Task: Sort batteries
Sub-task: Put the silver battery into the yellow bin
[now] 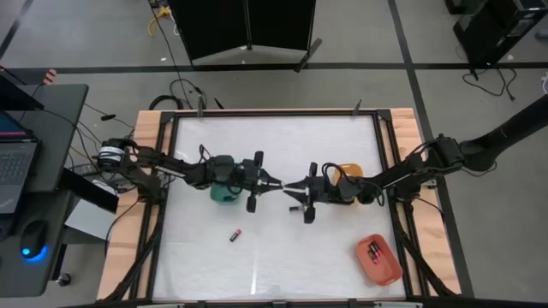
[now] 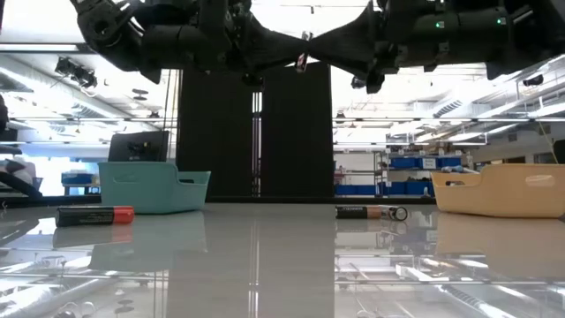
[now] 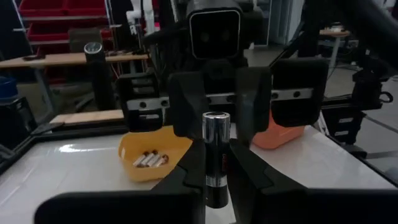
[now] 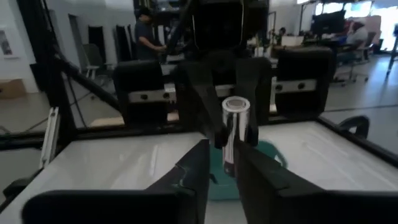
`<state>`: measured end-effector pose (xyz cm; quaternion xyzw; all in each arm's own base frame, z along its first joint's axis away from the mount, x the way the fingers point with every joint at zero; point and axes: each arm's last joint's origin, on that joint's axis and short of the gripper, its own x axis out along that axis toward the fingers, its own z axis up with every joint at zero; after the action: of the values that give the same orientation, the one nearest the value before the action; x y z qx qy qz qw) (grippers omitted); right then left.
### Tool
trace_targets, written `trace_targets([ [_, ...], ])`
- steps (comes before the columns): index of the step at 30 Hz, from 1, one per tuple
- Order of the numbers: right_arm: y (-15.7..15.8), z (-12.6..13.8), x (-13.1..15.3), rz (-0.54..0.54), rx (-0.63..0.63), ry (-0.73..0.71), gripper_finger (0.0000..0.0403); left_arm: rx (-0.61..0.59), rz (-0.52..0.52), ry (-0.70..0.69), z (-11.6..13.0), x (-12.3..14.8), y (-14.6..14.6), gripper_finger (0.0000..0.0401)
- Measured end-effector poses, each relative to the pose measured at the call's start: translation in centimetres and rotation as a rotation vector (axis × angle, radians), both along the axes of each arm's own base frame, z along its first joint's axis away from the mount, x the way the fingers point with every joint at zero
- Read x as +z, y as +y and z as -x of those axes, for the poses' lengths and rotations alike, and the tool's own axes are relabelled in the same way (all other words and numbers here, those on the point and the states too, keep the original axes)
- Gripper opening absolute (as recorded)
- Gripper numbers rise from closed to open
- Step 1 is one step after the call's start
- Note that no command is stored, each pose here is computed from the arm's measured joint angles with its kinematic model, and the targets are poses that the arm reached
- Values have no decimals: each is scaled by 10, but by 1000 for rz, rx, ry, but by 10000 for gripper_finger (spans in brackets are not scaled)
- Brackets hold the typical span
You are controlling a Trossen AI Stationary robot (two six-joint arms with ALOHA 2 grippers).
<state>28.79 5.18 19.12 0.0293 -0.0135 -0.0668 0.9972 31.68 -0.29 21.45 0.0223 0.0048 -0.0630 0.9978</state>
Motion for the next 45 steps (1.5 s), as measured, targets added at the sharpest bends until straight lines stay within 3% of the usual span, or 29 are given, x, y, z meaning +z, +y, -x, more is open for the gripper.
trace_targets([
  [11,-15,-2,6,16,-79,-54,158,-3,0,0,2,0,29,43],
  [16,-25,-3,9,14,-98,-79,159,-10,-14,19,1,-4,29,43],
  [23,-31,-14,14,26,-11,-74,151,10,-22,13,0,-4,34,43],
  [45,-38,-17,15,75,-42,-46,151,8,-9,-67,0,3,34,43],
])
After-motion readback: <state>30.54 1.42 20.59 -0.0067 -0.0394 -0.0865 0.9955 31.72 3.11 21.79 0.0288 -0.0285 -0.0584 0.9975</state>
